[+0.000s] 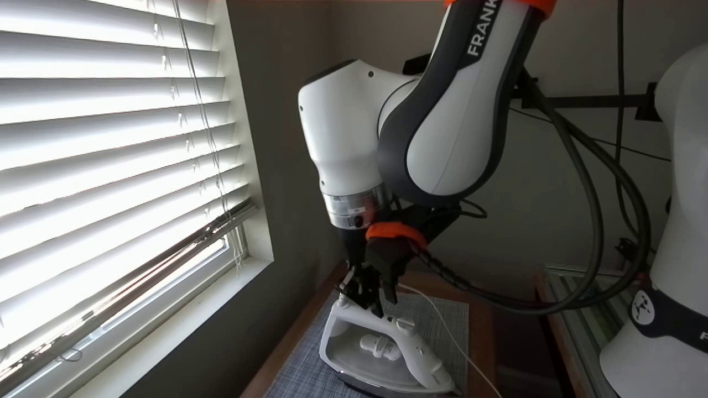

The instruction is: Turn the pressing iron to the left

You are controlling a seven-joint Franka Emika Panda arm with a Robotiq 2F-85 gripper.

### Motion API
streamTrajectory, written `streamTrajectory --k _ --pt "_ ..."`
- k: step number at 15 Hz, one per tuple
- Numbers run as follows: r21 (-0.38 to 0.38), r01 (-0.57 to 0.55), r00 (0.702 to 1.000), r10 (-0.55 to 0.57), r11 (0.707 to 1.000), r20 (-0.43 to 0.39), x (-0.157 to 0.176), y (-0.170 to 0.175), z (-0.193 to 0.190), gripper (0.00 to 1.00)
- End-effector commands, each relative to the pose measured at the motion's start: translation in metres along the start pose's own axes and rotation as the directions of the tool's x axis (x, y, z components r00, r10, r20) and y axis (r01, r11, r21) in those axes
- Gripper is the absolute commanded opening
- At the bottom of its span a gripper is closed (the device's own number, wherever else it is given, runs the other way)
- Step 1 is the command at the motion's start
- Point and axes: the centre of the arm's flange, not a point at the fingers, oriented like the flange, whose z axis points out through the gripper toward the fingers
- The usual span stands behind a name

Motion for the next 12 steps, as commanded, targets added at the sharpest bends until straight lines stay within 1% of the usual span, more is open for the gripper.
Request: streamTrajectory --k 1,2,7,9,12 --pt "-0.023 -0.112 0.993 0.113 0.993 0.045 -0.040 0.024 0.000 0.04" --pt "-0.024 -0.137 0.988 0.138 0.990 0.064 -0.041 0.025 0.001 0.01" --pt "-0.039 -0.276 0.950 0.279 0.960 0.144 -0.043 0.033 0.010 0.00" --pt "-0.039 -0.310 0.937 0.312 0.950 0.155 -0.045 0.034 0.013 0.00" --pt "-0.029 -0.334 0.927 0.334 0.942 0.168 -0.045 0.033 0.019 0.00"
